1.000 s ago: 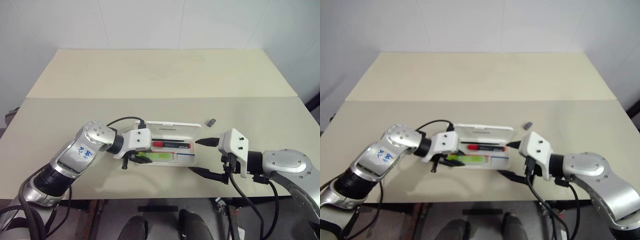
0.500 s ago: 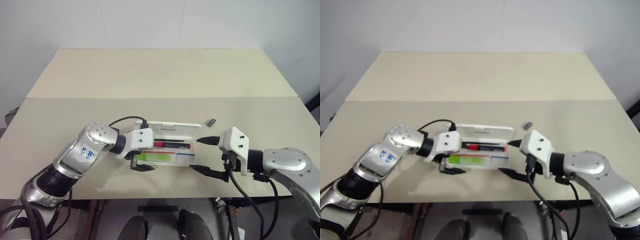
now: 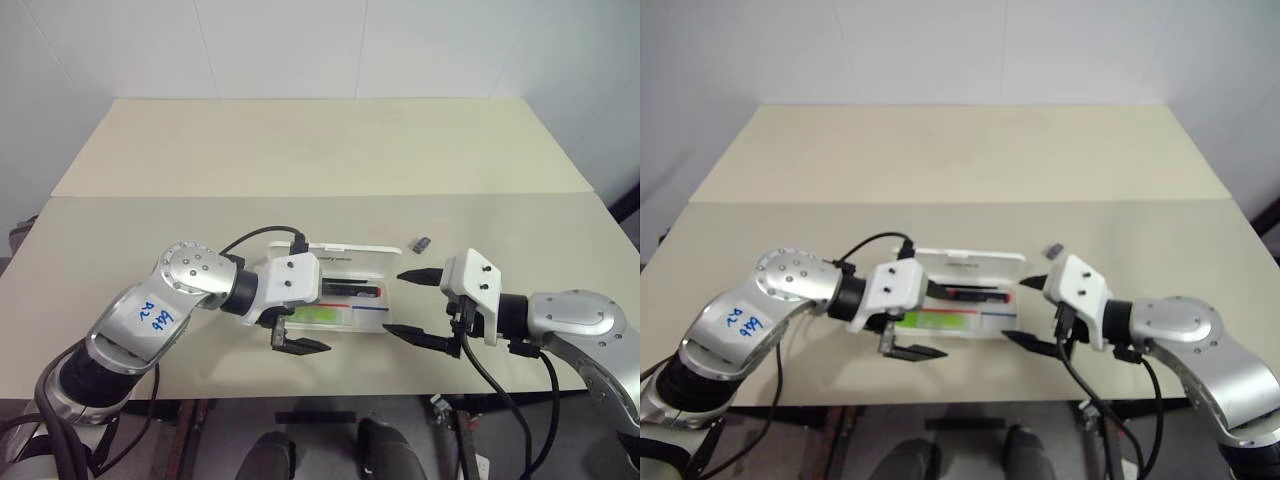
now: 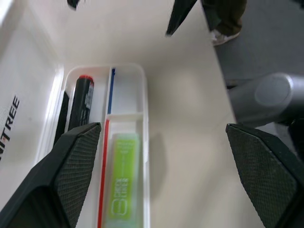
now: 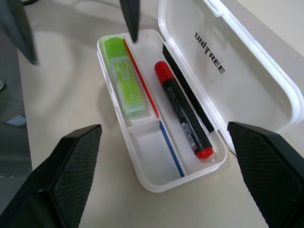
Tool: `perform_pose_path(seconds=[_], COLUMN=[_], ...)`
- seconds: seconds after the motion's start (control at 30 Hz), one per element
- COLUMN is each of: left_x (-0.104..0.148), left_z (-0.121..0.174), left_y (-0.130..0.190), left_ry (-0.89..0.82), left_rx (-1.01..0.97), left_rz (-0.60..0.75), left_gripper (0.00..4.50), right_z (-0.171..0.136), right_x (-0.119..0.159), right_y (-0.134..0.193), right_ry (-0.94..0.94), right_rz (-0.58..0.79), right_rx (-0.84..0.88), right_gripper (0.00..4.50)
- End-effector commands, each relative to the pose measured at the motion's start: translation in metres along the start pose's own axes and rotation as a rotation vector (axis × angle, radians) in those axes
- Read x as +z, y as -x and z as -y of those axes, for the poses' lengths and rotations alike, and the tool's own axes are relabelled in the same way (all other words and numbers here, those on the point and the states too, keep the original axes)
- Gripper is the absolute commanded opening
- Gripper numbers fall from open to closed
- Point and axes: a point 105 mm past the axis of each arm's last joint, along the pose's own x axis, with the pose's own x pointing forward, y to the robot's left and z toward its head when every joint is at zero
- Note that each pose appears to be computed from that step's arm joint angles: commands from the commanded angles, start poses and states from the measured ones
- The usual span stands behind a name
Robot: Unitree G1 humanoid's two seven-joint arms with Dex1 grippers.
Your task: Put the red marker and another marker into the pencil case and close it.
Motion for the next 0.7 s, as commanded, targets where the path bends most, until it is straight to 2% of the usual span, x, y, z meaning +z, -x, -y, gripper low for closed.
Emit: perform_pose_path(seconds=[0.03,0.23,0.37,0.57,0.7], left_x=[0.027,0.065,0.085,0.091,0.077], left_z=[0.004,0.000,-0.016,-0.039,-0.064], left_y=[0.008,0.016,0.034,0.055,0.089], left_ry=[-0.068,-0.098,-0.124,-0.125,-0.120], left_rx=[0.016,0.036,0.117,0.233,0.408], left_rz=[0.061,0.189,0.261,0.287,0.243], left_gripper=[4.46,4.46,4.46,4.46,4.46], right_z=[0.003,0.008,0.011,0.014,0.020], right_x=[0.007,0.009,0.010,0.014,0.013], right_y=[0.002,0.002,0.002,0.004,0.007], right_ry=[0.054,0.062,0.066,0.066,0.078], right_rz=[0.008,0.010,0.011,0.026,0.015], right_rx=[0.002,0.001,-0.004,-0.014,-0.041], right_gripper=[4.50,4.50,4.50,4.50,4.50])
